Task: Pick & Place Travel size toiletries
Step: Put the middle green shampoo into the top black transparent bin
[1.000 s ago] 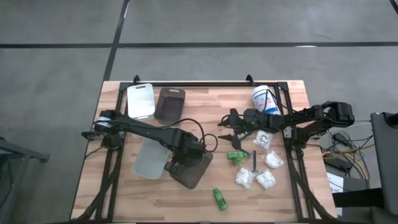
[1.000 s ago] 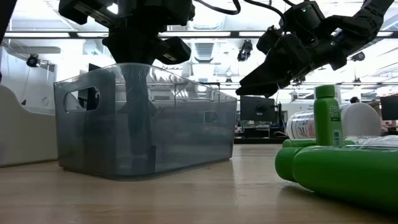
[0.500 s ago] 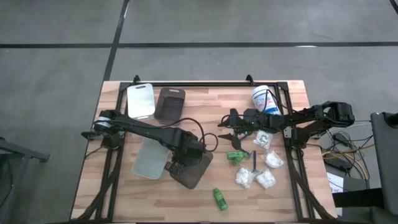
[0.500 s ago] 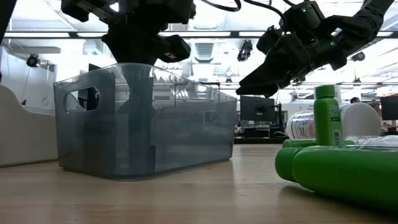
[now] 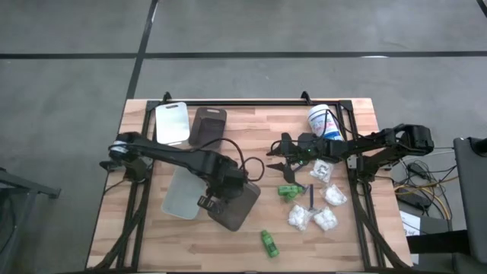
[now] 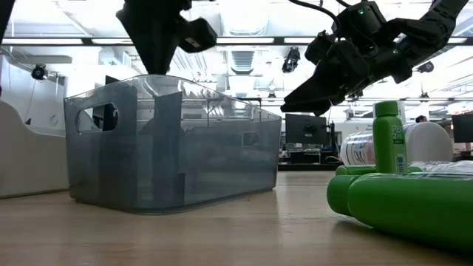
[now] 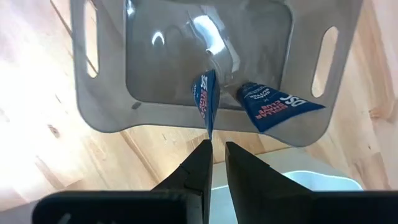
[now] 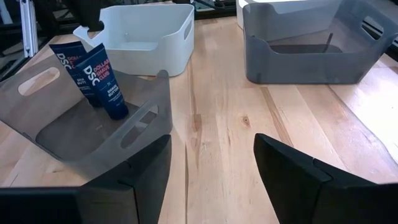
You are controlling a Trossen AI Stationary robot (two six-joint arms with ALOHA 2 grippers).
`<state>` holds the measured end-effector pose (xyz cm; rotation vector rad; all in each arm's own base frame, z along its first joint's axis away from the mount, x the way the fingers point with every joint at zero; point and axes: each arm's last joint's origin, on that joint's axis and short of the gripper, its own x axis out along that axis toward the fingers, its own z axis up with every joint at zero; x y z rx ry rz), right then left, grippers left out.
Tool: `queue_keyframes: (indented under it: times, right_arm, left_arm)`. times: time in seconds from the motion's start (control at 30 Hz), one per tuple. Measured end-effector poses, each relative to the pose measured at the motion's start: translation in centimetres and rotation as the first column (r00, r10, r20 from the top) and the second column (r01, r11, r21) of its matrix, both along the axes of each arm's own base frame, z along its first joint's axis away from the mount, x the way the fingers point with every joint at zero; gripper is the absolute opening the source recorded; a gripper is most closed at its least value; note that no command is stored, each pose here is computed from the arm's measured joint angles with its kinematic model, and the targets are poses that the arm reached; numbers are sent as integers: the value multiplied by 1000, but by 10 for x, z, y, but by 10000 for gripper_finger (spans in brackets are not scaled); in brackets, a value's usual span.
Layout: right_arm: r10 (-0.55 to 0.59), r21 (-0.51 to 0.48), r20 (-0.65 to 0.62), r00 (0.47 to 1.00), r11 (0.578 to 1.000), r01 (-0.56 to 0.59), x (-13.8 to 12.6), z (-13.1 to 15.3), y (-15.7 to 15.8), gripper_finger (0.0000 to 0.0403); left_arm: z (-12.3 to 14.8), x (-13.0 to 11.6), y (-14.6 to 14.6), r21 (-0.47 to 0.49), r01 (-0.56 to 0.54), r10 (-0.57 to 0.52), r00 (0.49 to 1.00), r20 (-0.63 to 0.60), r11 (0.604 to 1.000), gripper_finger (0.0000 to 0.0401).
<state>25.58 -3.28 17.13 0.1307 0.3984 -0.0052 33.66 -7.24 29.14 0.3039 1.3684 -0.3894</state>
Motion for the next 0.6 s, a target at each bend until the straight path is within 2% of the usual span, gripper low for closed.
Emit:
queue_keyframes:
  times: [0.37,0.6]
  right_arm:
    - [-1,5,-3,1000,1000,1,0,0,0,254]
    - [-2,8,-3,1000,1000,2,0,0,0,257]
  left_arm:
    - [28,-29,7,-37,-3,9,986,168,999,44]
    - [27,-61,14,-76,4,23,937,349,997,44]
